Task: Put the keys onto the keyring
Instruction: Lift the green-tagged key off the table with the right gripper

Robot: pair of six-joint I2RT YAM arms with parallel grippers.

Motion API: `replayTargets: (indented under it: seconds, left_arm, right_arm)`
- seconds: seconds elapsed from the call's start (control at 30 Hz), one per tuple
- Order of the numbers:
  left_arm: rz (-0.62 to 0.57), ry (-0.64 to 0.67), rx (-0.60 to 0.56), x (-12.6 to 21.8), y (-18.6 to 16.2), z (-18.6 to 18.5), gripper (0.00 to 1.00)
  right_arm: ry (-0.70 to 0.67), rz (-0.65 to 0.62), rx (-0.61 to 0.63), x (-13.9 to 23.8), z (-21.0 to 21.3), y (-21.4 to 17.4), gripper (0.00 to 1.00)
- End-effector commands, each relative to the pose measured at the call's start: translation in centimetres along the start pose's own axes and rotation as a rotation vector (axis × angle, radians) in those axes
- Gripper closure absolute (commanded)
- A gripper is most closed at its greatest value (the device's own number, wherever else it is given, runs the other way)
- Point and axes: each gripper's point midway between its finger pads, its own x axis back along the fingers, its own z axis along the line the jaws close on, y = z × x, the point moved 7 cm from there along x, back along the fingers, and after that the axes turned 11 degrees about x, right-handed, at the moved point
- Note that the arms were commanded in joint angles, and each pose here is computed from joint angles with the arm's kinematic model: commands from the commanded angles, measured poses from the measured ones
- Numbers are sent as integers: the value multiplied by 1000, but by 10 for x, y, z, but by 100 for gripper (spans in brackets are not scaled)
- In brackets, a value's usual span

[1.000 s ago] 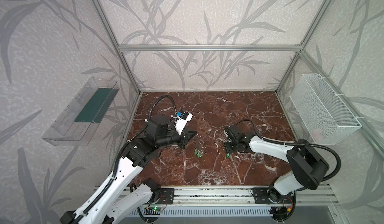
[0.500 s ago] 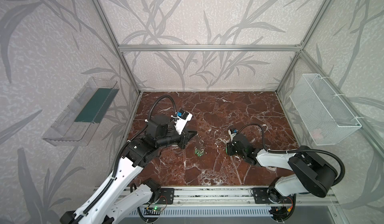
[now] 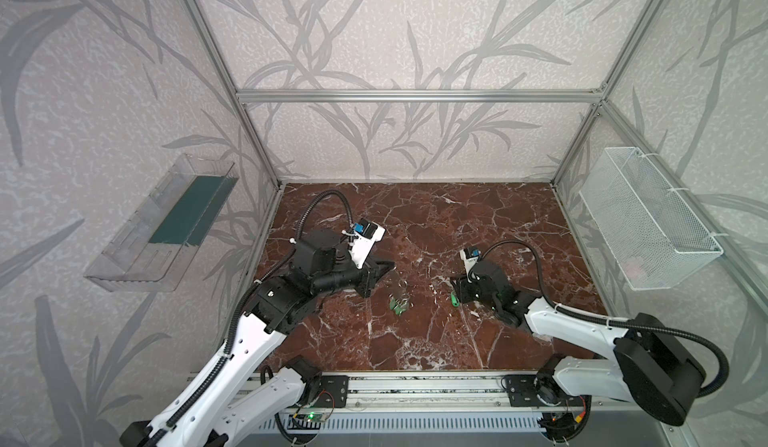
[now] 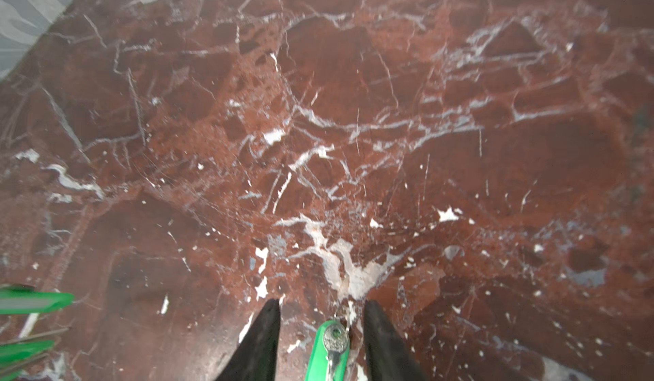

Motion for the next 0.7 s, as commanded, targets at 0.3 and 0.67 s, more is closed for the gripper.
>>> replayTargets:
  seconds: [0.3, 0.67]
  left_arm:
    - [-38, -20, -38, 7, 4, -5, 100]
    - [-73, 19, -29, 1, 8, 2, 100]
  right_arm:
    - [20, 276, 3, -1, -11, 11, 59]
    - [310, 94, 0, 26, 25, 57, 56]
